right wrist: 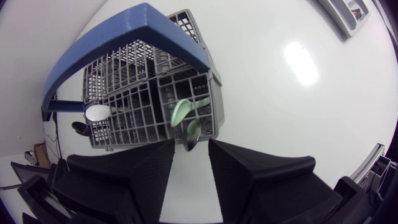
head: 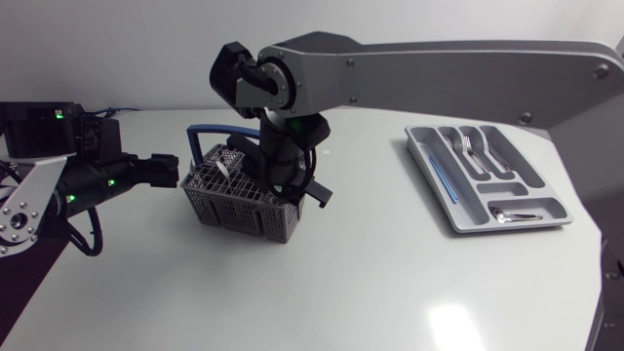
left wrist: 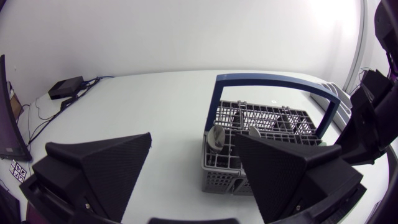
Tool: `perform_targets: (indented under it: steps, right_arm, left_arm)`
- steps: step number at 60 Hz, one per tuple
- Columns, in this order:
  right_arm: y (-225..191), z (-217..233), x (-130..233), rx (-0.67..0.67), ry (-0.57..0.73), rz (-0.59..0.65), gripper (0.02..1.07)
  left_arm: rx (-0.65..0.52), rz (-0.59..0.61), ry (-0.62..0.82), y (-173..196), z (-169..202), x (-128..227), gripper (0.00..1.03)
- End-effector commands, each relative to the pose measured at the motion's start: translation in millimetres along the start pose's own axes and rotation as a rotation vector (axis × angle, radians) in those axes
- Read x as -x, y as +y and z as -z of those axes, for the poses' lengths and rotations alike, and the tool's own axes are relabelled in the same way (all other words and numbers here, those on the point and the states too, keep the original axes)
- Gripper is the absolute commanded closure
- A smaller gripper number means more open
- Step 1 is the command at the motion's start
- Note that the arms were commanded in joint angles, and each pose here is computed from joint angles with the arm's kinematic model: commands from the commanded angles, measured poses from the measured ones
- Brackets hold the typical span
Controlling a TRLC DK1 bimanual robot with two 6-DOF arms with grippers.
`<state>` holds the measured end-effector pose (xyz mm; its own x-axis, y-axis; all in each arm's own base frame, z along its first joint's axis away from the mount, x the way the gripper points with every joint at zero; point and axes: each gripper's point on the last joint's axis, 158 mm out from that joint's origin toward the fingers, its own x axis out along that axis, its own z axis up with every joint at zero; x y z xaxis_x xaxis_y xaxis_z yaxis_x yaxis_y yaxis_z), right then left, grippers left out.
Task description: Unload the cutlery basket into the drawer organizer.
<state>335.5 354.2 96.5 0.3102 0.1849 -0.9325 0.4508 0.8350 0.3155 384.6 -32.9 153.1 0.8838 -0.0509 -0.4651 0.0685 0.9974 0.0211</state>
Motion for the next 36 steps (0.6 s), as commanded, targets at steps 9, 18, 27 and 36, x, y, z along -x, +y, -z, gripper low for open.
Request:
perform_targets:
  steps: [9, 18, 27, 36]
  right_arm:
    - [-5, -4, -19, -0.021, -0.033, 0.042, 0.83]
    - [-3, -8, -17, 0.007, -0.052, 0.036, 0.93]
    - [-1, -15, -15, 0.068, -0.099, 0.035, 1.01]
    - [1, -13, -12, 0.102, -0.101, 0.022, 1.01]
  left_arm:
    - [-0.010, -0.002, 0.025, 2, 16, -4, 0.09]
    - [-0.011, -0.001, 0.026, 1, 18, -5, 0.09]
    - [-0.009, -0.001, 0.023, 1, 18, -7, 0.09]
    - [-0.009, -0.002, 0.025, 2, 20, -7, 0.09]
